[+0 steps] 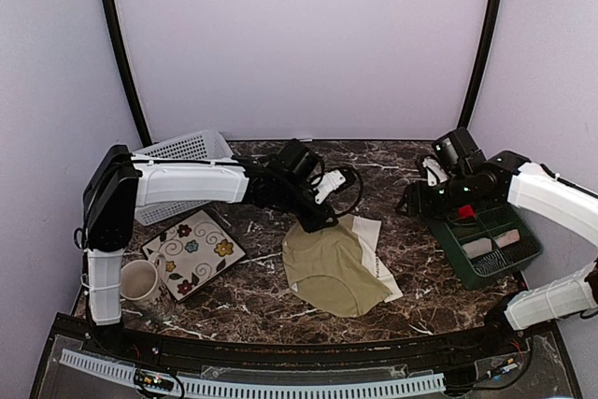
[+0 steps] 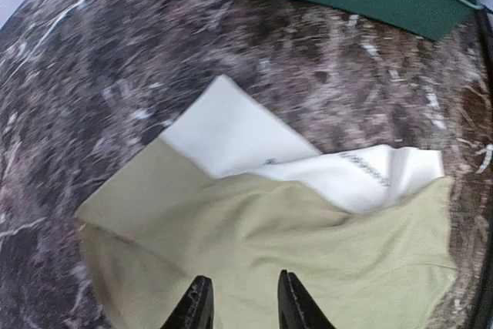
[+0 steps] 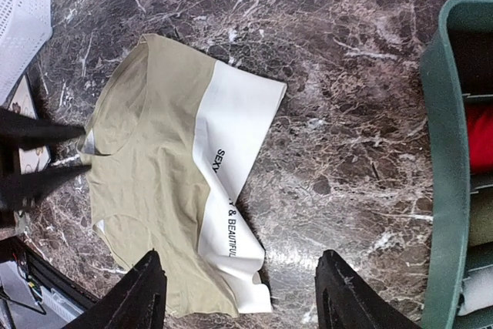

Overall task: Roll the underwear
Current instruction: Rotate the underwear at the center of the board, then pick up the underwear from the center of the board.

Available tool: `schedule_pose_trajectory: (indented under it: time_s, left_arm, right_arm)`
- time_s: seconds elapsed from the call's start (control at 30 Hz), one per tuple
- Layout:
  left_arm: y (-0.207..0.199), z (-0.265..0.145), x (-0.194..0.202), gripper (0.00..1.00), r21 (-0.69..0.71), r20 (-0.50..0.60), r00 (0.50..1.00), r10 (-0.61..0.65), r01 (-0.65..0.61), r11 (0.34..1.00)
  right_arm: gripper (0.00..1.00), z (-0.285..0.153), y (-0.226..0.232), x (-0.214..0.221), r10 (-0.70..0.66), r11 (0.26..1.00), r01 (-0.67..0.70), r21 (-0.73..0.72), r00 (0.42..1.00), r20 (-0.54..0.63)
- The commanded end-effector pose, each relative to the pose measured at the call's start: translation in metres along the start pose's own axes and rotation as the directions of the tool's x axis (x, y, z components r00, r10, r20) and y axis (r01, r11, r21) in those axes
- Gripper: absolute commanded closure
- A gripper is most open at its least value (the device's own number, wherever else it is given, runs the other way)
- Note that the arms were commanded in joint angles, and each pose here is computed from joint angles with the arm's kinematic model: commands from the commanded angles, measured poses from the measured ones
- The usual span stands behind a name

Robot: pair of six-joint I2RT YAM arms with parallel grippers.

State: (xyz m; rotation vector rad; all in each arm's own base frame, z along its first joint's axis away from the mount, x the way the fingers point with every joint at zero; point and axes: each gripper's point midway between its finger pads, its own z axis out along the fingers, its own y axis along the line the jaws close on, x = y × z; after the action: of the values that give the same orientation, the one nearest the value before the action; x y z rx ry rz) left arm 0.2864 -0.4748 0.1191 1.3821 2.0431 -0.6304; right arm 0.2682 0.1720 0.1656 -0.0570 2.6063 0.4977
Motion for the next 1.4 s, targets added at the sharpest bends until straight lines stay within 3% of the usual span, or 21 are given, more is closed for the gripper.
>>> schedule_pose_trajectory:
  time_s: [0.0,0.23,0.43,0.57,0.67,0.77,0.87,0.97,1.13,1.37]
  left_arm:
    - [0.044,0.004,0.05,0.69,-0.172,-0.153,0.988,-0.028,0.001,0.985]
    - [0.047,0.002,0.127,0.71,-0.183,-0.351,0.934,-0.069,0.003,0.983]
    - [0.009,-0.021,0.174,0.76,-0.104,-0.414,0.904,-0.11,0.073,0.992]
    - [-0.048,-0.044,0.219,0.78,-0.016,-0.521,0.849,-0.09,0.096,0.995]
    - [-0.116,-0.069,0.238,0.78,0.159,-0.561,0.828,-0.01,0.12,0.98]
    - [-0.152,-0.095,0.205,0.76,0.278,-0.452,0.891,-0.029,0.172,0.945]
    - [-0.137,-0.113,0.147,0.7,0.279,-0.241,0.967,-0.075,0.144,0.949]
    - [-0.076,-0.116,0.11,0.68,0.168,-0.126,0.963,-0.237,0.256,0.952]
    - [0.006,-0.105,0.115,0.68,-0.141,-0.139,0.917,-0.373,0.355,0.924]
    - [0.033,-0.094,0.131,0.68,-0.235,-0.174,0.887,-0.427,0.384,0.893]
  right_arm:
    - [0.35,0.006,0.016,0.006,0.017,0.998,-0.017,-0.068,1.0,-0.002]
    - [0.36,0.015,0.023,0.019,-0.001,0.997,-0.002,-0.074,0.999,-0.042]
    - [0.36,0.017,0.024,0.023,-0.005,0.998,0.002,-0.066,0.999,-0.054]
    - [0.36,0.022,0.023,0.029,-0.006,0.998,0.002,-0.061,0.997,-0.075]
    - [0.37,0.027,0.021,0.036,-0.01,0.999,0.005,-0.054,0.995,-0.096]
    - [0.39,0.03,0.021,0.047,-0.007,0.998,0.0,-0.056,0.993,-0.116]
    - [0.42,0.033,0.023,0.061,-0.005,0.998,-0.004,-0.065,0.989,-0.145]
    - [0.47,0.039,0.027,0.075,-0.003,0.997,-0.011,-0.08,0.984,-0.176]
    - [0.57,0.057,0.041,0.106,-0.027,0.994,0.0,-0.111,0.97,-0.242]
    - [0.69,0.087,0.056,0.131,-0.082,0.991,0.045,-0.125,0.947,-0.31]
